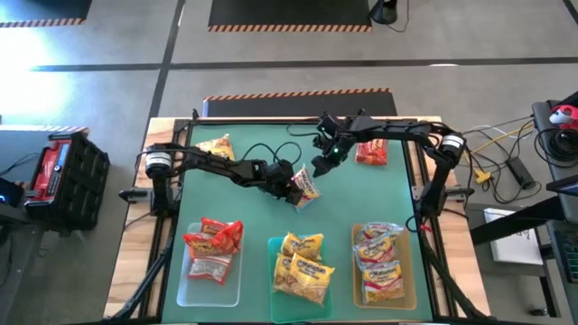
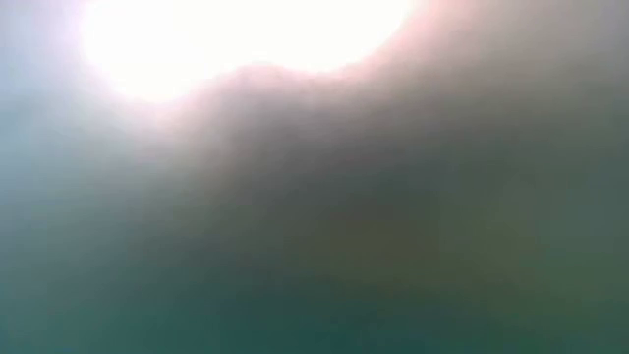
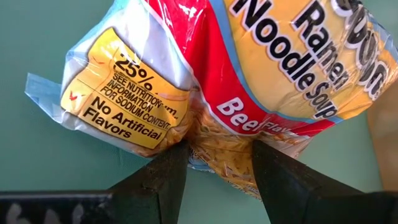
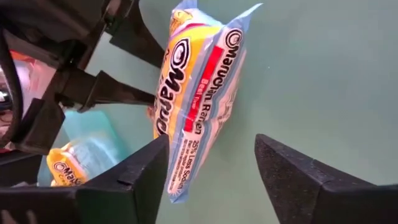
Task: Sort Maruchan noodles
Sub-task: Put the blue noodle pack into the yellow bin
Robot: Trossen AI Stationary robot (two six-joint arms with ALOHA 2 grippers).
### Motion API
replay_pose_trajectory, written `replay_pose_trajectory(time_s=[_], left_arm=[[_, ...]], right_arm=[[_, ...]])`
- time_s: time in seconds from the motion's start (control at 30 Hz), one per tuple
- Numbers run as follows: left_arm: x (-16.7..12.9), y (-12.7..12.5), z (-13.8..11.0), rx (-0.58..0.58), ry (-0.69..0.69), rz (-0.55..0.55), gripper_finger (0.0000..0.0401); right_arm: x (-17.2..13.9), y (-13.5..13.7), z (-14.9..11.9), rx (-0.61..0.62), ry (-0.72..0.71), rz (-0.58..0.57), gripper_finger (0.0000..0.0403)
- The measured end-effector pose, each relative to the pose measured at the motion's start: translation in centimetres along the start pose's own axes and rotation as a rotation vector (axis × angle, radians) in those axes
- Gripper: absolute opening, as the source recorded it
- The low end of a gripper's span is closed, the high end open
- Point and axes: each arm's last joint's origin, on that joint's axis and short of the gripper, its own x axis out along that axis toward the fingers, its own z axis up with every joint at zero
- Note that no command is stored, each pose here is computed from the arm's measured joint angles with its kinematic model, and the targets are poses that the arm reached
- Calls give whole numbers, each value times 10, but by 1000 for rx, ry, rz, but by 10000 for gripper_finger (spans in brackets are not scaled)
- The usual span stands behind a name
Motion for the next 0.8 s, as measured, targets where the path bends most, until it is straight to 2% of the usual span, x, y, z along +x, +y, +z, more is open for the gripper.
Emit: replay_pose_trajectory(time_s=[0.23, 0.43, 0.8], left_arm=[[0, 0, 0, -2, 0, 0, 162], [0, 0, 0, -11, -3, 2, 162], [0, 0, 0, -27, -16, 11, 162]], right_arm=[[1, 0, 3, -10, -17, 15, 282], [8, 7, 6, -67, -64, 42, 320], [33, 14, -3, -94, -136, 19, 334]])
